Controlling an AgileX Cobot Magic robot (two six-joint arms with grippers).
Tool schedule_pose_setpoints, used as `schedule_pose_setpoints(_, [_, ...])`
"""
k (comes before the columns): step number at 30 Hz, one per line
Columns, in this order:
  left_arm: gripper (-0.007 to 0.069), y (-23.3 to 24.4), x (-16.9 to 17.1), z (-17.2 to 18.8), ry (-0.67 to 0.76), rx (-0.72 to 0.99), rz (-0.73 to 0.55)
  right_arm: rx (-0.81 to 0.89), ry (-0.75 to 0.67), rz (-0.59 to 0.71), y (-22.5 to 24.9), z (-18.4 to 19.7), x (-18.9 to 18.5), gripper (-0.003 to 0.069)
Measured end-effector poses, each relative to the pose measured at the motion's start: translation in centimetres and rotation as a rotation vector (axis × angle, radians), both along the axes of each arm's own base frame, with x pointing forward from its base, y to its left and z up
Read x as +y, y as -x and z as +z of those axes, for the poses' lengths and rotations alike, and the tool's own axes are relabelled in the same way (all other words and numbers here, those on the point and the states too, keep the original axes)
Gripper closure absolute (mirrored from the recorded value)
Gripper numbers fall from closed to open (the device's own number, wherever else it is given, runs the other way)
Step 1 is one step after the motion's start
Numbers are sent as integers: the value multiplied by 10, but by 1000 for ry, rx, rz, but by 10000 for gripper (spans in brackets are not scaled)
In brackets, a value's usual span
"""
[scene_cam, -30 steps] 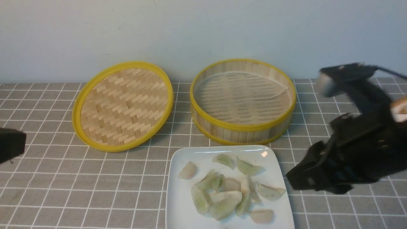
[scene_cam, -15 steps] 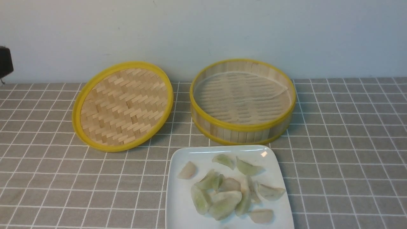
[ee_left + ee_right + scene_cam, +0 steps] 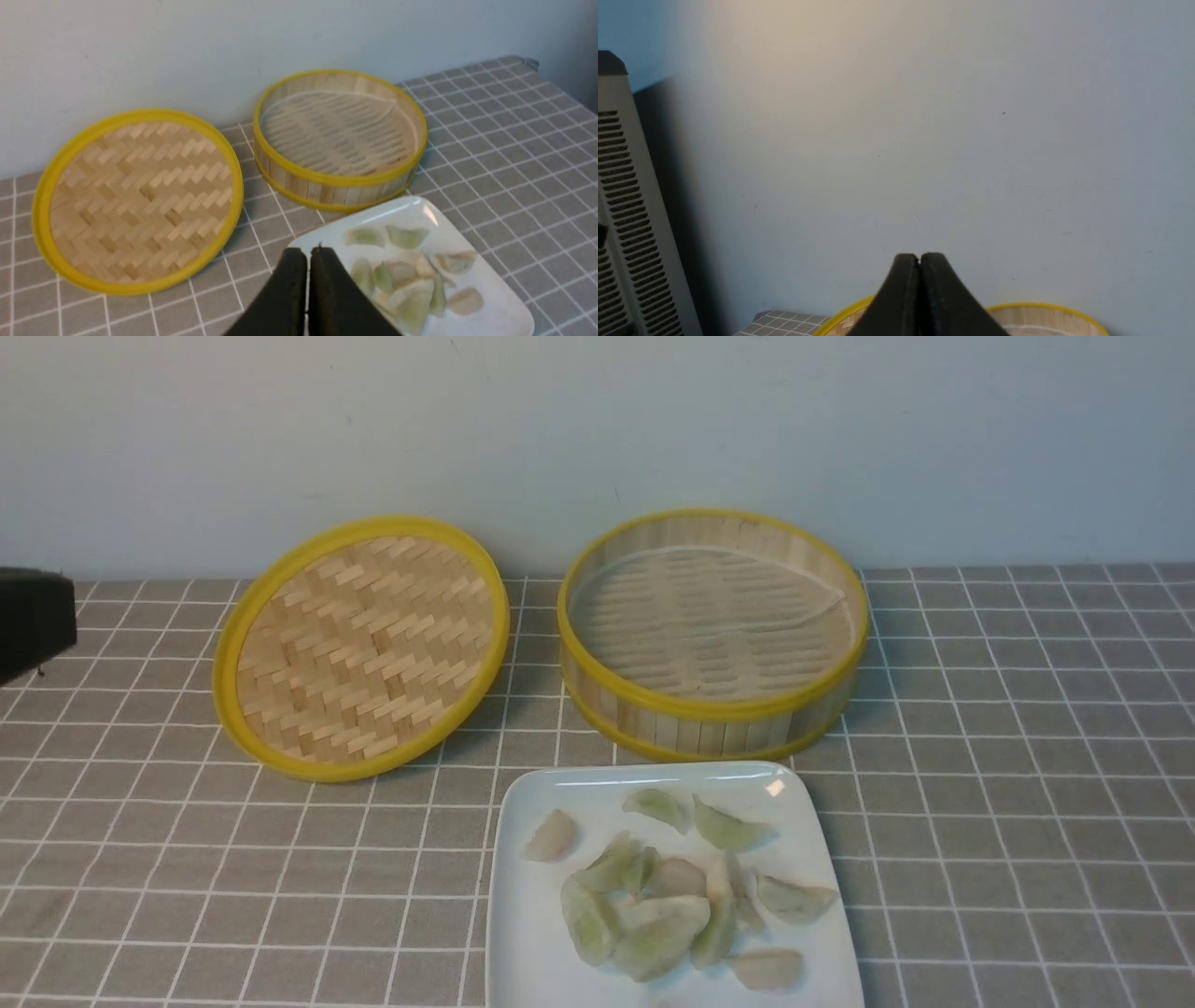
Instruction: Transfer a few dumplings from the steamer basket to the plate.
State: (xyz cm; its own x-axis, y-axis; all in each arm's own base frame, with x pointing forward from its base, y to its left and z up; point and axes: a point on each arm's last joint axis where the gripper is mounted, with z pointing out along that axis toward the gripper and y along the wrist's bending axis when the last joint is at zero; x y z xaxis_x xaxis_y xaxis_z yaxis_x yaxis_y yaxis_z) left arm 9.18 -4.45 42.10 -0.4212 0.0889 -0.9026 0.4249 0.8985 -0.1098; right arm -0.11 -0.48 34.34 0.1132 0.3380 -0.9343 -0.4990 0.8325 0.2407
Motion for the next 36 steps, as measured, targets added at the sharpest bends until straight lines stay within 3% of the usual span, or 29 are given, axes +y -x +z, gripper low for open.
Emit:
schedule_pose_setpoints(28, [630,3,2,-7,-68,58,-10,1,-4,1,0,0,0,673])
schedule_pose_setpoints(32, [630,5,7,-9,-93,5,19,1,-4,1,0,0,0,673])
schedule_pose_setpoints(36, [630,13,18,-33,-124,-189,97,2,-5,1,0,0,0,673])
